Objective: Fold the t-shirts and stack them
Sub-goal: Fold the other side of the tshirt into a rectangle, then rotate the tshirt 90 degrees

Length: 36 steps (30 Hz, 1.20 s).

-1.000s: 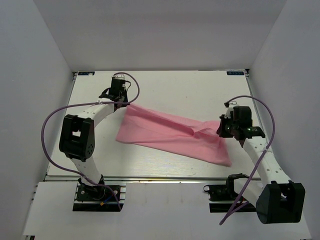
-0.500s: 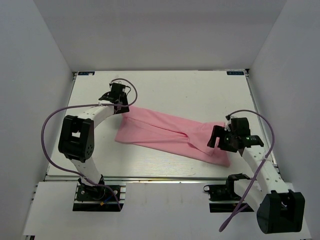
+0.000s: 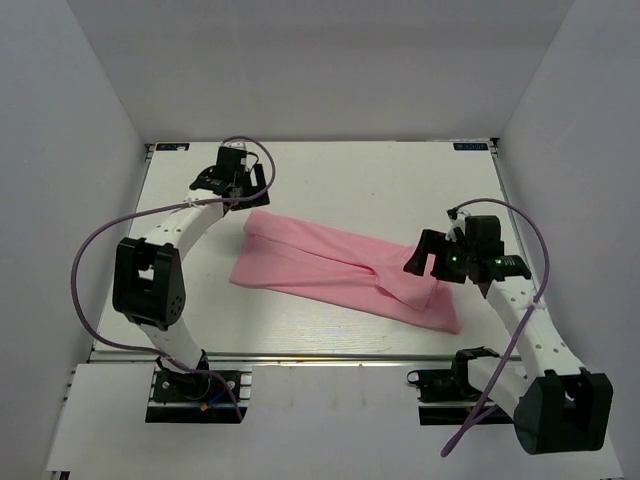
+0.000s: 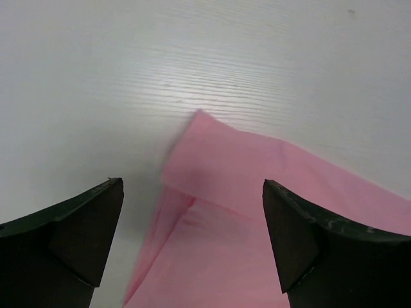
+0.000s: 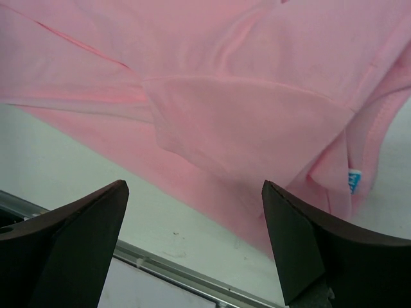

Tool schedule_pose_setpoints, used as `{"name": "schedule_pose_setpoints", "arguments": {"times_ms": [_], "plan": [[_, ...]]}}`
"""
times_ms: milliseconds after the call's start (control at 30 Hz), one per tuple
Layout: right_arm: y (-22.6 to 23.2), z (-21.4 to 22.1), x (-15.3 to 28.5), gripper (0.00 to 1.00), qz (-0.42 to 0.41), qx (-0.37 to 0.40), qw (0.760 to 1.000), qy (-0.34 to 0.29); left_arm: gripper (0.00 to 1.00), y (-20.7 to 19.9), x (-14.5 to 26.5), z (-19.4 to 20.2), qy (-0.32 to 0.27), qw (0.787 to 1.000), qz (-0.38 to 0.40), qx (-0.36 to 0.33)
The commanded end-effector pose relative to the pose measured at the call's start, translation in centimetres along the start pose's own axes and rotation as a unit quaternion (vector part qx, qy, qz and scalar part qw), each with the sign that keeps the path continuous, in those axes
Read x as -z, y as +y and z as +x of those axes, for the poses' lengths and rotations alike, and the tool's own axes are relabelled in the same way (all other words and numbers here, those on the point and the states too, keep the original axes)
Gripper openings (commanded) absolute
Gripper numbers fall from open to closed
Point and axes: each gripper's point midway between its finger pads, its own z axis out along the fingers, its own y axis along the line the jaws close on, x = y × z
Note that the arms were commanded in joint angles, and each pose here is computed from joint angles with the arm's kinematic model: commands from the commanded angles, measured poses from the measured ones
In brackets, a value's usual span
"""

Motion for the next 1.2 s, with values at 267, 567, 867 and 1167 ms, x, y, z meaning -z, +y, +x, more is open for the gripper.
{"name": "schedule_pose_setpoints", "arguments": {"times_ms": [267, 567, 867, 1167], "plan": [[-0.3, -2.6, -5.8, 0.90, -0.020, -0.056, 0.998, 0.002, 0.99, -9.3, -2.6, 5.5, 0.091, 0.965, 0.236, -0.061], [-5.0, 2.2, -7.7, 0.90, 0.087, -0.163, 0.981, 0.050, 0.99, -5.1, -3.9, 14.2, 0.181, 0.969, 0.165, -0.035], [-7.3, 0.6, -10.7, 0.90, 0.136, -0.173, 0.973, 0.072, 0.99, -1.4, 2.9, 21.4, 0.259, 0.957, 0.120, 0.048], [-1.8, -5.5, -18.9, 0.90, 0.032, -0.146, 0.985, 0.091, 0.99, -4.1, 14.2, 30.5, 0.379, 0.890, 0.251, 0.041]]}}
